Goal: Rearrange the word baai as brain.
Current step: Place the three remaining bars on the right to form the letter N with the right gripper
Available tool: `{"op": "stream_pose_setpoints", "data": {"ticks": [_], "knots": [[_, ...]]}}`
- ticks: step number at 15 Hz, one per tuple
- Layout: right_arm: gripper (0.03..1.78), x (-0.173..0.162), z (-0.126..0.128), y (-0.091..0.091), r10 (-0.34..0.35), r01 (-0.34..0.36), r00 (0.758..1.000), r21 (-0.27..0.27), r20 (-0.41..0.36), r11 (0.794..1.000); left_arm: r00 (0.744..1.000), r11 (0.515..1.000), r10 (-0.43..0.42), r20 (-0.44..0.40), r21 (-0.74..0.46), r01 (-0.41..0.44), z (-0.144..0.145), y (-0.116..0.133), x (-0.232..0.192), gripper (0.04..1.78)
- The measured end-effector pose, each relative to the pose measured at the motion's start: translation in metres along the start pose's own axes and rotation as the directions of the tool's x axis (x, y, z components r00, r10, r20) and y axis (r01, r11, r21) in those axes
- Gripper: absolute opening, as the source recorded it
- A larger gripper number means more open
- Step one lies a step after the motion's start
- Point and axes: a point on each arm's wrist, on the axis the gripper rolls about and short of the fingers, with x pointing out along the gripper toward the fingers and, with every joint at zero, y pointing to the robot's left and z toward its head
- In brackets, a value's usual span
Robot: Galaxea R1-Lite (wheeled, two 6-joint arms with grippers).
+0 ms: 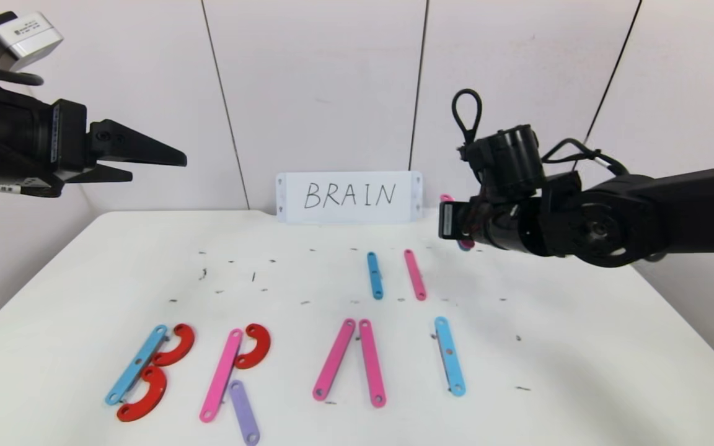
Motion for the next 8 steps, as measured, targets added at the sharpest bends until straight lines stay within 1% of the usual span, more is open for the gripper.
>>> {"op": "stream_pose_setpoints", "data": {"ticks": [1, 4, 6, 8], "knots": [[0.3, -0.004, -0.007, -0.01, -0.006, 0.005, 1.0, -0.002, -0.029, 1.0, 1.0, 1.0, 0.0, -0.001, 0.0, 0.0, 0.0, 0.0, 0.0, 1.73], [0.3, -0.013, -0.027, -0.032, 0.005, -0.006, 0.993, -0.009, -0.114, 1.0, 1.0, 1.0, -0.001, -0.007, -0.002, 0.001, -0.001, 0.0, 0.002, 1.73], [0.3, -0.017, -0.043, -0.041, -0.01, 0.007, 0.987, -0.016, -0.161, 1.0, 1.0, 1.0, -0.005, -0.013, -0.002, 0.005, -0.001, 0.0, 0.003, 1.73], [0.3, -0.018, -0.058, -0.047, -0.014, 0.012, 0.985, -0.014, -0.174, 1.0, 1.0, 1.0, -0.008, -0.017, -0.001, 0.008, -0.002, -0.001, 0.004, 1.73]]}}
